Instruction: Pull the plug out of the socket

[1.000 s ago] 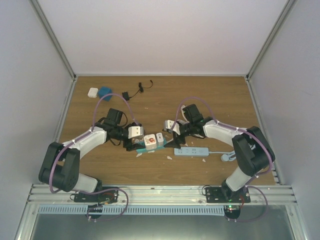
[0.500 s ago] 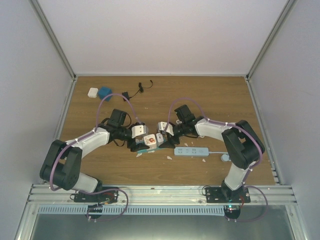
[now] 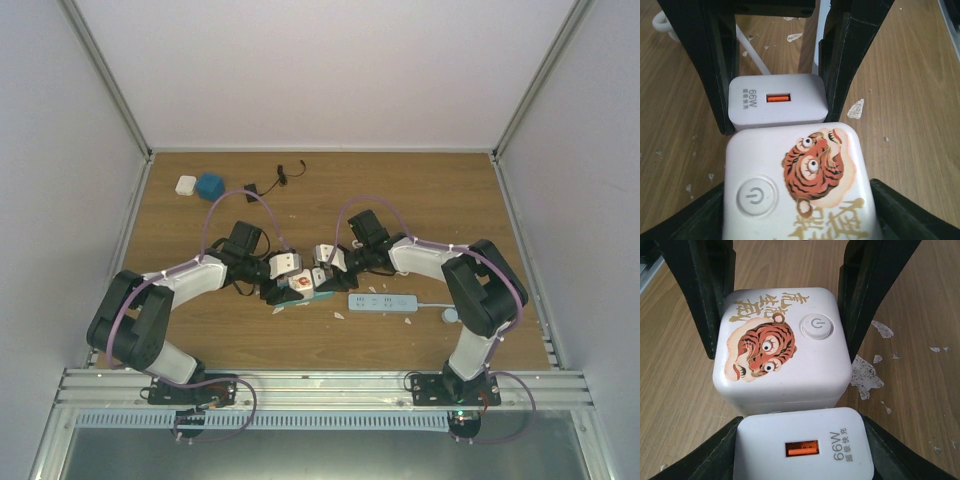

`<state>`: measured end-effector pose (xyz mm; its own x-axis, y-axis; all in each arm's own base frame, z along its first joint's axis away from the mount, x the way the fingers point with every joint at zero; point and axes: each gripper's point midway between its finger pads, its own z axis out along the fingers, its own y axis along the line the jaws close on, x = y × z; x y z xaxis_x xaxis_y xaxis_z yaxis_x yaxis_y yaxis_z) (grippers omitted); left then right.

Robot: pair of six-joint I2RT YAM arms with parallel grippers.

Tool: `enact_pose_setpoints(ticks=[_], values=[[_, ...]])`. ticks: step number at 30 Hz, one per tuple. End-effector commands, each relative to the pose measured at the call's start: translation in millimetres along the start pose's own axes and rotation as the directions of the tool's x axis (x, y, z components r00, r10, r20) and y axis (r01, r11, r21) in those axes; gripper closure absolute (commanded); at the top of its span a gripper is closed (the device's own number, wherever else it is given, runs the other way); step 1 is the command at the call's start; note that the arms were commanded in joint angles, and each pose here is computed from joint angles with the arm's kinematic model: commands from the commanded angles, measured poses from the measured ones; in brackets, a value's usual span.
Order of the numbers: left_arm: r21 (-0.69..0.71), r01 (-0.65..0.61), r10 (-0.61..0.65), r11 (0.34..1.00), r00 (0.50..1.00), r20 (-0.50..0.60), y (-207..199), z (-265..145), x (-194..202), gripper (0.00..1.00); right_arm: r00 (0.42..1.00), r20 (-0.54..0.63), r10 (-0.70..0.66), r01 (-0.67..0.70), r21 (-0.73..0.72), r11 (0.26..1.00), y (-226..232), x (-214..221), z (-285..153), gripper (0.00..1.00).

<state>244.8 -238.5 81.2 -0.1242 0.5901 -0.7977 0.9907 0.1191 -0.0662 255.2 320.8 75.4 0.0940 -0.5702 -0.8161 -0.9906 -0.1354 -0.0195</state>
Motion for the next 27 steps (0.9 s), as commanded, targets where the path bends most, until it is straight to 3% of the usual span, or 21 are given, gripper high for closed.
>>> enact_pose_setpoints(ticks=[1, 8, 19, 27], values=[[-0.013, -0.024, 0.024, 1.0, 0.999, 0.04, 0.7, 0.9, -9.9, 0.34, 1.0, 0.015, 0.013, -0.012, -0.048, 0.999, 9.8, 2.1, 7.7, 0.56], [-0.031, -0.052, 0.055, 0.998, 0.993, 0.105, 1.4, -9.4, -29.7, 0.49, 1.0, -0.006, 0.029, -0.03, -0.063, 0.998, 13.8, 11.9, 11.1, 0.68], [-0.062, -0.132, 0.142, 0.989, 0.966, 0.217, -3.8, -29.6, -51.9, 0.56, 0.998, -0.021, 0.055, -0.056, -0.071, 0.996, 14.5, 18.7, 14.9, 0.82], [-0.06, -0.105, 0.116, 0.993, 0.968, 0.222, 4.5, -39.8, -55.6, 0.58, 0.998, -0.022, 0.063, -0.064, -0.071, 0.995, 14.0, 19.7, 16.0, 0.83]])
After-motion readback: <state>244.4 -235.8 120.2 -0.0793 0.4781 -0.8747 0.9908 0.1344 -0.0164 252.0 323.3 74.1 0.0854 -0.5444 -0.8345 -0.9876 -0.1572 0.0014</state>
